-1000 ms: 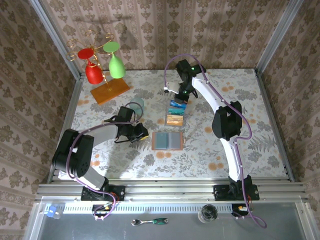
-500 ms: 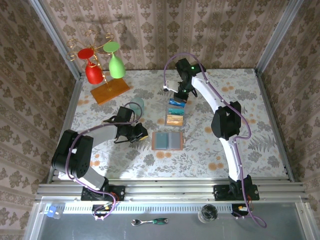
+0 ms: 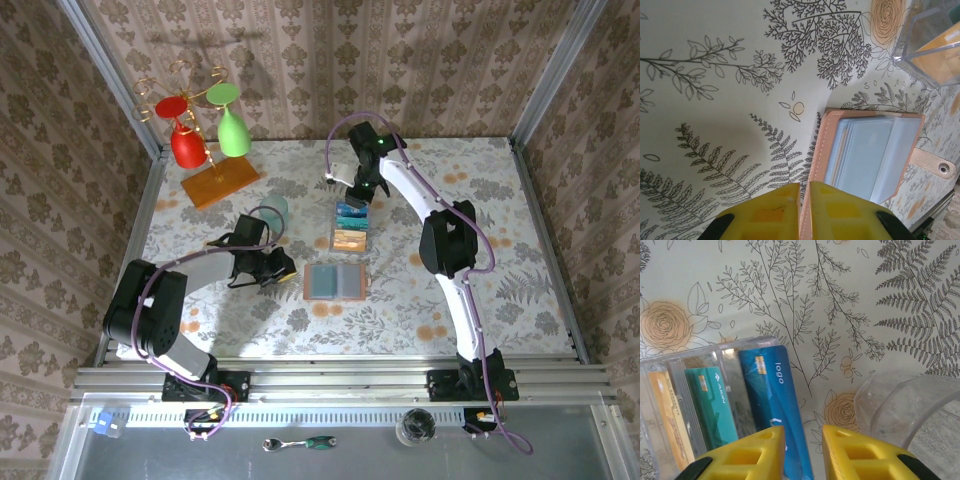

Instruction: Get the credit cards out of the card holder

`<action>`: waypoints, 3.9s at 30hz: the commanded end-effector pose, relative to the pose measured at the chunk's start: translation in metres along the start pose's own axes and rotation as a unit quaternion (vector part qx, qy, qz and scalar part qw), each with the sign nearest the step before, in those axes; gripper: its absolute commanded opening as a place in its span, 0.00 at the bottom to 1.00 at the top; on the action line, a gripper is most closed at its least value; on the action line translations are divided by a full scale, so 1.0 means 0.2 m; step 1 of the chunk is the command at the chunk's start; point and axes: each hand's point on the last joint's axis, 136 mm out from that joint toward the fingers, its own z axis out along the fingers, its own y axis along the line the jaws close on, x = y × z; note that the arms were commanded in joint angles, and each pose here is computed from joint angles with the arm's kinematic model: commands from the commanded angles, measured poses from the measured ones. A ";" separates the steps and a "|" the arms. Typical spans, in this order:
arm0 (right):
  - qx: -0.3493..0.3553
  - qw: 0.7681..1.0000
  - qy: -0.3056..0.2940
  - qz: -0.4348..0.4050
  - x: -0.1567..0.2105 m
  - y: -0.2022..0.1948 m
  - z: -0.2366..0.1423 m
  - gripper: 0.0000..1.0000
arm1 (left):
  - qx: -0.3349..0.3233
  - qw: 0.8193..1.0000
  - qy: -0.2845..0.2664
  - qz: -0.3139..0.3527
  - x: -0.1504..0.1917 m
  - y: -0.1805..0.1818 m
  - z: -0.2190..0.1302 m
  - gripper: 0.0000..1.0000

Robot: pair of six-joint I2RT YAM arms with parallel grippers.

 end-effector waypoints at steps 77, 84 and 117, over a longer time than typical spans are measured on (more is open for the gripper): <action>-0.139 0.806 -0.119 0.562 -0.04 0.90 -0.12 0.11 | 0.011 0.998 0.056 0.027 0.19 -0.02 0.17 0.07; -0.190 0.782 -0.097 0.585 -0.04 1.04 -0.02 0.23 | 0.009 0.998 0.056 0.025 0.20 0.00 0.18 0.07; -0.181 0.787 -0.019 0.590 0.02 1.13 0.19 0.32 | -0.001 0.999 0.047 0.024 0.20 0.02 0.16 0.07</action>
